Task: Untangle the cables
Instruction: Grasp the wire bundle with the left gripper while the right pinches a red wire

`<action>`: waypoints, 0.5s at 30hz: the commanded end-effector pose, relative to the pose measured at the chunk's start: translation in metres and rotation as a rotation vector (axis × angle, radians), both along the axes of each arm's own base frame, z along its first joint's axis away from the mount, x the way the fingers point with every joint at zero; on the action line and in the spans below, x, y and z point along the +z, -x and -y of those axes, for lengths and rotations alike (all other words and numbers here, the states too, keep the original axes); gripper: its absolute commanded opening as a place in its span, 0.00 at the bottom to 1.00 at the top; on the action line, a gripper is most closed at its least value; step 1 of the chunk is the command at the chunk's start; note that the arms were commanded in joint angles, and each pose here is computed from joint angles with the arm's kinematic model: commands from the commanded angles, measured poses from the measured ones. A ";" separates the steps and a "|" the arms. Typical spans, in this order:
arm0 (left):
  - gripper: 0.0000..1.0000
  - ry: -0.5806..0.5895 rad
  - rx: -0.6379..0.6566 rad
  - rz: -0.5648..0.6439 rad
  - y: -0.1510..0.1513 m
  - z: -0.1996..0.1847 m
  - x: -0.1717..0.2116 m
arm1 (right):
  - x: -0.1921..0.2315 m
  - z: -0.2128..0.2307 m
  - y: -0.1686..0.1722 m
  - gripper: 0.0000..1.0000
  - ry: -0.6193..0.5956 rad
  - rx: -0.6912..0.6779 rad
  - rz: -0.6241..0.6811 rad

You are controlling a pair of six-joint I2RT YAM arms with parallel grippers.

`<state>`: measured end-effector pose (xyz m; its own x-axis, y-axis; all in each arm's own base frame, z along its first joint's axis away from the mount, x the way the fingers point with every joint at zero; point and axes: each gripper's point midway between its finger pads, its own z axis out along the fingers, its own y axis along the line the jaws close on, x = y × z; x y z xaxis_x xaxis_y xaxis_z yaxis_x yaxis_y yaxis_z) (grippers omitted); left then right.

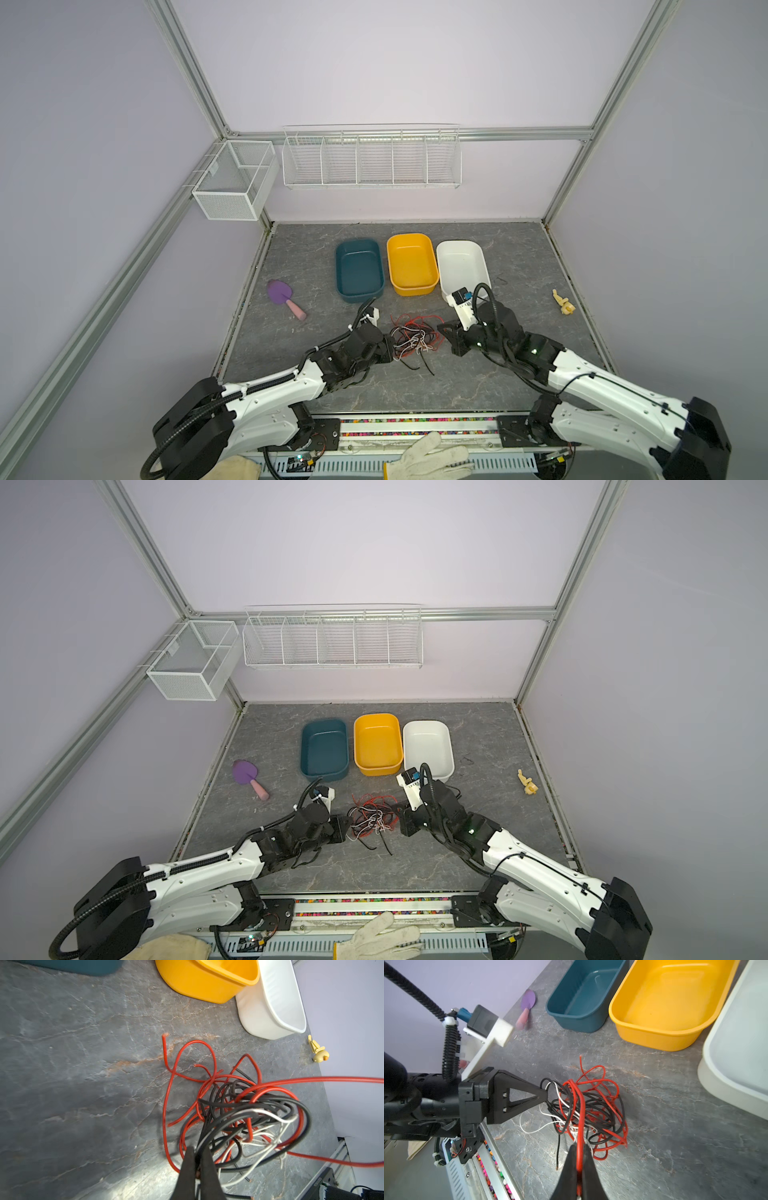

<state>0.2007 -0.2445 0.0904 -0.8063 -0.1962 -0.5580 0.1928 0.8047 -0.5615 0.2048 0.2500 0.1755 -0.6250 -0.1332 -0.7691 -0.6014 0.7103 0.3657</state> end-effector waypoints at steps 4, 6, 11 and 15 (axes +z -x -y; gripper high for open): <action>0.00 -0.069 0.098 0.028 0.003 -0.038 -0.004 | 0.015 0.026 -0.005 0.06 0.017 -0.096 0.093; 0.00 -0.084 0.117 0.030 0.005 -0.046 -0.004 | 0.025 0.034 -0.006 0.06 0.008 -0.130 0.116; 0.00 -0.126 0.146 0.014 0.007 -0.060 -0.007 | 0.049 0.060 -0.005 0.06 0.006 -0.221 0.156; 0.00 -0.174 0.163 0.001 0.006 -0.067 -0.011 | 0.065 0.090 -0.005 0.06 0.046 -0.337 0.165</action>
